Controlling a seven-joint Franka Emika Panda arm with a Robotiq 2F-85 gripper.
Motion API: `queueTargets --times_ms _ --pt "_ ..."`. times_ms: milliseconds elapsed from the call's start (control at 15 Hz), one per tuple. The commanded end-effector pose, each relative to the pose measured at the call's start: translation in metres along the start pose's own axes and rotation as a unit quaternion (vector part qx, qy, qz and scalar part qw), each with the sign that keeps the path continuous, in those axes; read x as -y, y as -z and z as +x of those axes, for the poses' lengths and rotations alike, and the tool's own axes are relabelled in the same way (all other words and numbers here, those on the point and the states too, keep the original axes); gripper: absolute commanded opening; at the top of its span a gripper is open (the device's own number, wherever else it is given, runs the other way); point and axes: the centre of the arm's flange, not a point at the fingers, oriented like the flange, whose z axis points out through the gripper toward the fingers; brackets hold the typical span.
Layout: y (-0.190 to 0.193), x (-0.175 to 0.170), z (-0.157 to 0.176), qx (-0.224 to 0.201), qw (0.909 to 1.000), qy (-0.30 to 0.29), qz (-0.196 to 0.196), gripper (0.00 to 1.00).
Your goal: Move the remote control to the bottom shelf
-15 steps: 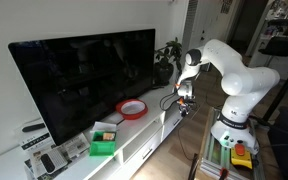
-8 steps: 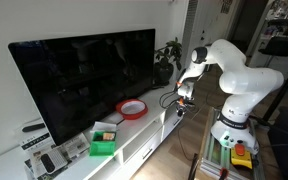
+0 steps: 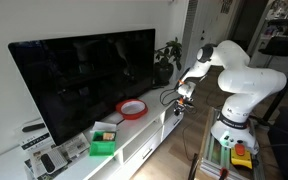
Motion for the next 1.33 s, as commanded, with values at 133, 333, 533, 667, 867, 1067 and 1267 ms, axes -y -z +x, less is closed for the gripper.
queueTargets --times_ms 133,333,533,667,867,1067,1267 --pt "-0.015 0.001 0.014 0.006 0.9987 0.004 0.050 0.17" --pt "-0.022 0.003 0.018 0.001 0.9978 0.004 0.067 0.17" --pt "-0.029 0.009 0.021 0.003 0.9970 0.006 0.077 0.17" --pt "-0.032 0.011 0.024 0.003 0.9966 0.004 0.082 0.17" --pt "-0.037 0.016 0.028 -0.001 0.9961 0.000 0.088 0.17" --pt "-0.042 0.020 0.032 -0.003 0.9959 -0.003 0.091 0.17" --pt "-0.047 0.020 0.035 0.000 0.9960 -0.007 0.089 0.17"
